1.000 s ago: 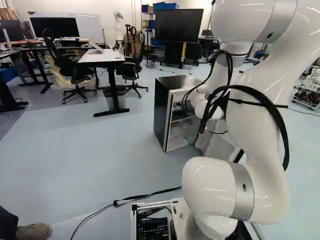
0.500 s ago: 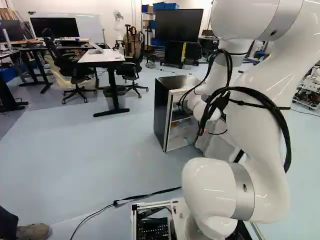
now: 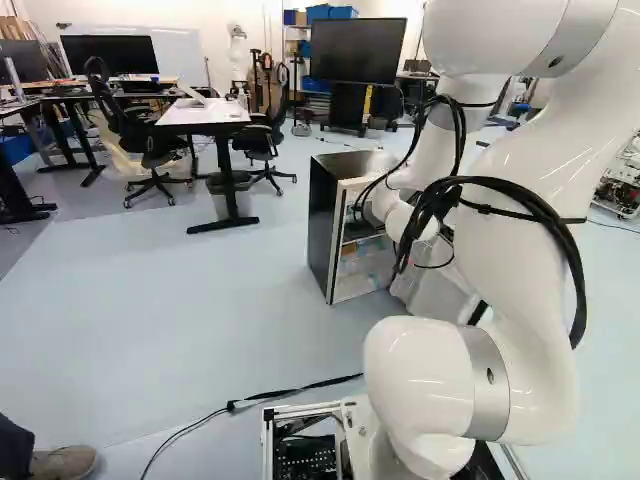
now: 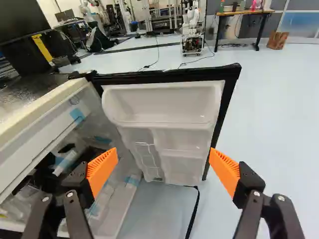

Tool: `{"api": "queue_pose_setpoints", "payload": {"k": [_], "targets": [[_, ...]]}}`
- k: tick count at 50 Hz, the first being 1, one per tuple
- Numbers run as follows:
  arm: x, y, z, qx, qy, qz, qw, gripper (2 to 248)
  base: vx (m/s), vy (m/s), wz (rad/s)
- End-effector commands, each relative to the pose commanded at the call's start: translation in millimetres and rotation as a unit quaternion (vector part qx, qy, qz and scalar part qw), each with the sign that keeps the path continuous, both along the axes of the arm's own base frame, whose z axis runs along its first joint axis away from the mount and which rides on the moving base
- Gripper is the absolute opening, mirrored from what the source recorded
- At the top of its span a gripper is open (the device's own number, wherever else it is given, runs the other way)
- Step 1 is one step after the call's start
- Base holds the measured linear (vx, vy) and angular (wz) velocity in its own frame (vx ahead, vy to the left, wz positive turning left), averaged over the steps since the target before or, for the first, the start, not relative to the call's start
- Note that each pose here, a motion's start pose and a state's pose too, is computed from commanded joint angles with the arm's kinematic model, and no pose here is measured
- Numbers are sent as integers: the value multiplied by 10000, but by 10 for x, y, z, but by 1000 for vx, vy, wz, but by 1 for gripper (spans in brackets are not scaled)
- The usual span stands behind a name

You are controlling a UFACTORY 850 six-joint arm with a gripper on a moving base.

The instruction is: Open the fridge door

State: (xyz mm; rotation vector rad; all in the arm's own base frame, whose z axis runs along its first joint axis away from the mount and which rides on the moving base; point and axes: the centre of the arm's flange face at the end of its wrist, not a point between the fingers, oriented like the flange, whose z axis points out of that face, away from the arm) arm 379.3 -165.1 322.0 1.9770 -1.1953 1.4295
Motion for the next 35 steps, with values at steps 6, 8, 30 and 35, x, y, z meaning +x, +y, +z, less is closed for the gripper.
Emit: {"api": "queue_pose_setpoints", "payload": {"k": [6, 8, 30, 35], "targets": [[-18, 64, 34, -14, -4, 175, 9998, 247, 0, 0, 0], [-24, 88, 46, -20, -5, 239, 9997, 247, 0, 0, 0], [-147, 424, 201, -110, -16, 1150, 9933, 247, 0, 0, 0], [-190, 518, 239, -141, -17, 1408, 9899, 247, 0, 0, 0]]}}
